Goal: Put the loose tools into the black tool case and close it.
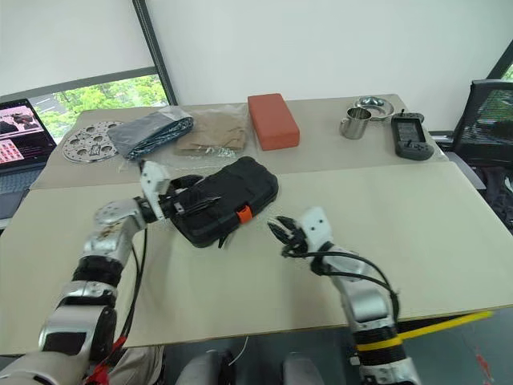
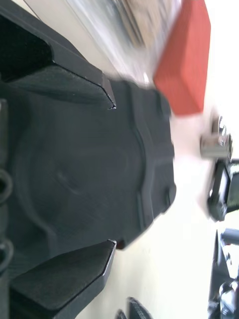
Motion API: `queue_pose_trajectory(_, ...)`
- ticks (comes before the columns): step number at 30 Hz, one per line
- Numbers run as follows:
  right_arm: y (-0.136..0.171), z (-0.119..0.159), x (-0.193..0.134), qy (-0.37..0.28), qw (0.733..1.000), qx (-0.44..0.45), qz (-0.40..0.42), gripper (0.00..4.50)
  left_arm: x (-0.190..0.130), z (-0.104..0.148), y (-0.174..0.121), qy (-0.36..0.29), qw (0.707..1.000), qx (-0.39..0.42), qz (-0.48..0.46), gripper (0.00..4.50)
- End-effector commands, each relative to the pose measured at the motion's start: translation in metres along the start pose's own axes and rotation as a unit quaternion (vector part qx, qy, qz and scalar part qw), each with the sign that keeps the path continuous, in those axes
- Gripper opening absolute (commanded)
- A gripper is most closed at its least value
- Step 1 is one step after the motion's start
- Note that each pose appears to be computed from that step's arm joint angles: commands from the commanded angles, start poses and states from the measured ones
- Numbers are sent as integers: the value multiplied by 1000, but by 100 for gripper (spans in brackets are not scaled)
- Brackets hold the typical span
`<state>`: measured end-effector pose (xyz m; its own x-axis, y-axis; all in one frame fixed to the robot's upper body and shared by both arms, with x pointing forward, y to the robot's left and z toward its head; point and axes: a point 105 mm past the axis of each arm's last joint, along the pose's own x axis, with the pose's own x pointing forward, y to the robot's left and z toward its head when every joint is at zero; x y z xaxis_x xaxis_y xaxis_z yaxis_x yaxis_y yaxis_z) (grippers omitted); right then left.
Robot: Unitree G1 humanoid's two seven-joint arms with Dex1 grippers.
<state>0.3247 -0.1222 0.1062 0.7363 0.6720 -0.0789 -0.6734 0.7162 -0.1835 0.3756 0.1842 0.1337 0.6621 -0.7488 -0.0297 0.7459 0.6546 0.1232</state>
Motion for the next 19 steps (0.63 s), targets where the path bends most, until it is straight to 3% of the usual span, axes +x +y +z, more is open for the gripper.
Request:
queue_pose_trajectory(1,-18,11,-17,-14,1000,0,15,279,-24,15,-2,-17,999,5,27,450)
queue_pose_trajectory(6,-48,-2,-47,14,1000,0,23,448,-71,6,-16,13,996,-10,85,450)
queue_pose_trajectory(12,-64,-23,-72,44,998,-28,23,448,-107,-40,-33,97,984,-8,152,450)
queue_pose_trajectory(19,-70,-28,-81,42,998,-38,34,448,-109,-64,-45,116,979,-29,167,450)
